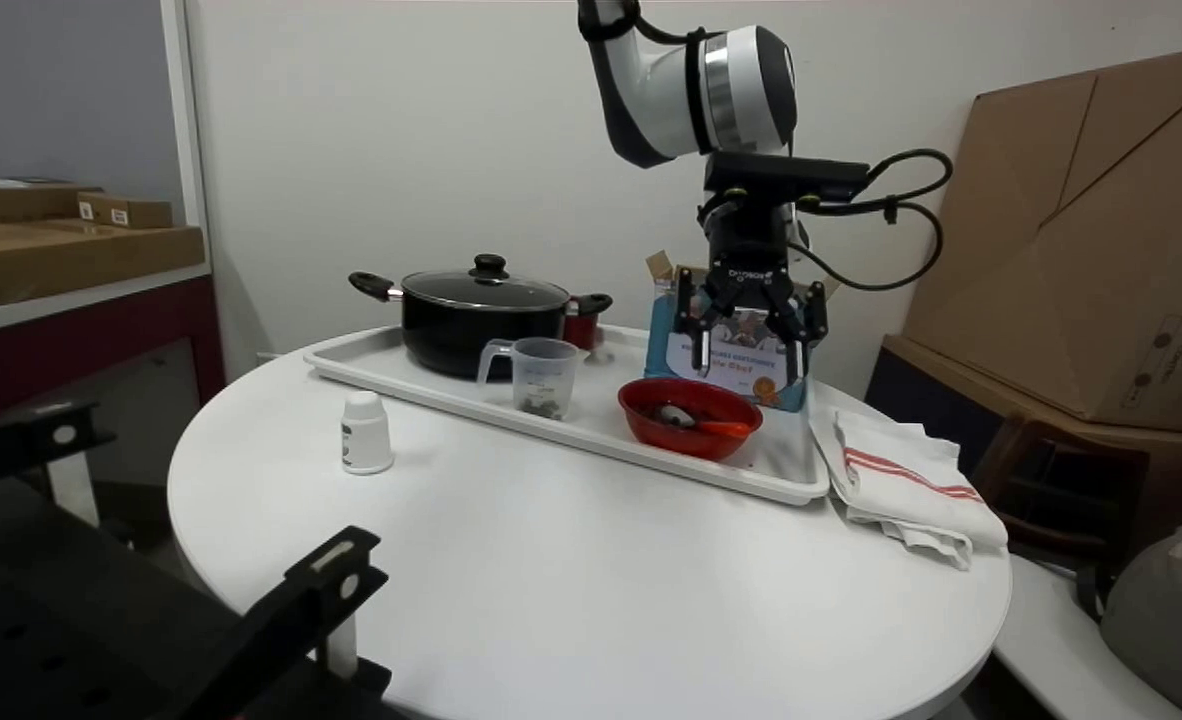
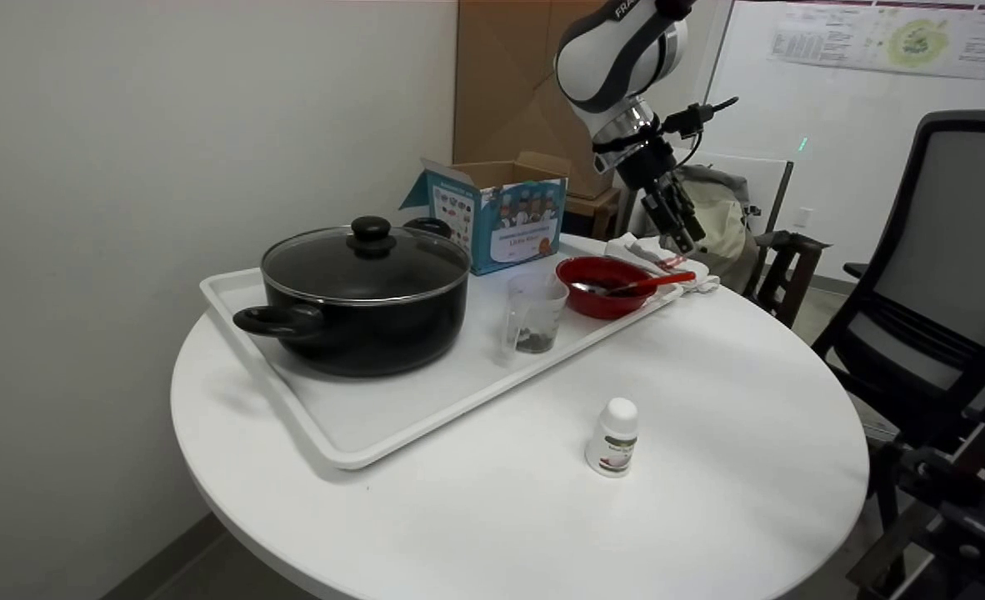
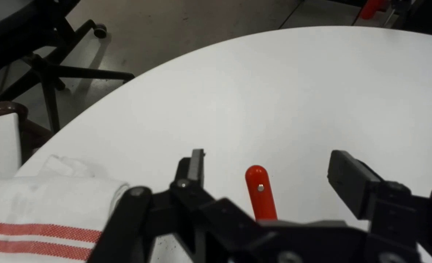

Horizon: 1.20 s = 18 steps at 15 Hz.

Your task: Use the spoon to get the contents of the orange bowl and pour them into the colourless container

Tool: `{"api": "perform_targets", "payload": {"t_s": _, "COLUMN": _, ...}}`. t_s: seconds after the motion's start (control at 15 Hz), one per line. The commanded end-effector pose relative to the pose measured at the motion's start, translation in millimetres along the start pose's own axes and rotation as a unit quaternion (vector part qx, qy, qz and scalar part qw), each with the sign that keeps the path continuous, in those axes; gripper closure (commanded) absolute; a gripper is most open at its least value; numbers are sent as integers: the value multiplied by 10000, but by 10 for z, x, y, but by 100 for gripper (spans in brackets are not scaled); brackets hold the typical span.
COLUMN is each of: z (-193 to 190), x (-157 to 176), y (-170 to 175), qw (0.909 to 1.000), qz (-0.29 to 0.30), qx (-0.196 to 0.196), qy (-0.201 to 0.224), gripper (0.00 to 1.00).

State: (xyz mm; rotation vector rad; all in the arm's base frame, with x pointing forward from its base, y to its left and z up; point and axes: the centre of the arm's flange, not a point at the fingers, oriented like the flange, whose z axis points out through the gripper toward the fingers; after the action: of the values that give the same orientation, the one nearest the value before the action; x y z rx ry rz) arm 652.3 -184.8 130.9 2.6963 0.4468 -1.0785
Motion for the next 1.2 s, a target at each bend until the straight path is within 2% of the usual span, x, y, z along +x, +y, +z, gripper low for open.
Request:
{"api": "perform_targets", "payload": {"t_s": 0.0, "z": -409, "x": -377, "y": -18, "qw": 9979, "qz": 175, "qx": 358, "qy": 510, "gripper": 9}}
{"api": "perform_targets", "payload": {"t_s": 0.07, "z": -550, "x": -519, "y": -39, "qw": 9965, "qz": 227, "qx": 372, "qy": 715, "gripper": 2}}
{"api": "perform_targets", "payload": {"t_s": 0.13, "z": -671, "x": -637, "y": -57, "qw": 9948, "qz": 275, "qx": 423, "qy": 886, "gripper": 0}}
{"api": "perform_targets", "payload": {"t_s": 0.33, "z": -1077, "x": -1165, "y": -132, "qw": 9851, "qz": 875, "qx": 323, "qy": 1443, "gripper": 0}}
{"api": "perform_targets", "payload": {"t_s": 0.6, "z": -1335, "x": -1798, "y": -314, "qw": 9679, "qz": 1349, "qx": 186, "qy": 2111, "gripper": 0}}
{"api": "perform_targets", "payload": {"t_s": 0.73, "z": -1411, "x": -2026, "y": -434, "qw": 9606, "qz": 1414, "qx": 168, "qy": 2386, "gripper": 0}}
{"api": "perform_targets", "payload": {"t_s": 1.13, "z": -1479, "x": -2578, "y": -884, "qw": 9489, "qz": 1109, "qx": 247, "qy": 2944, "gripper": 0}}
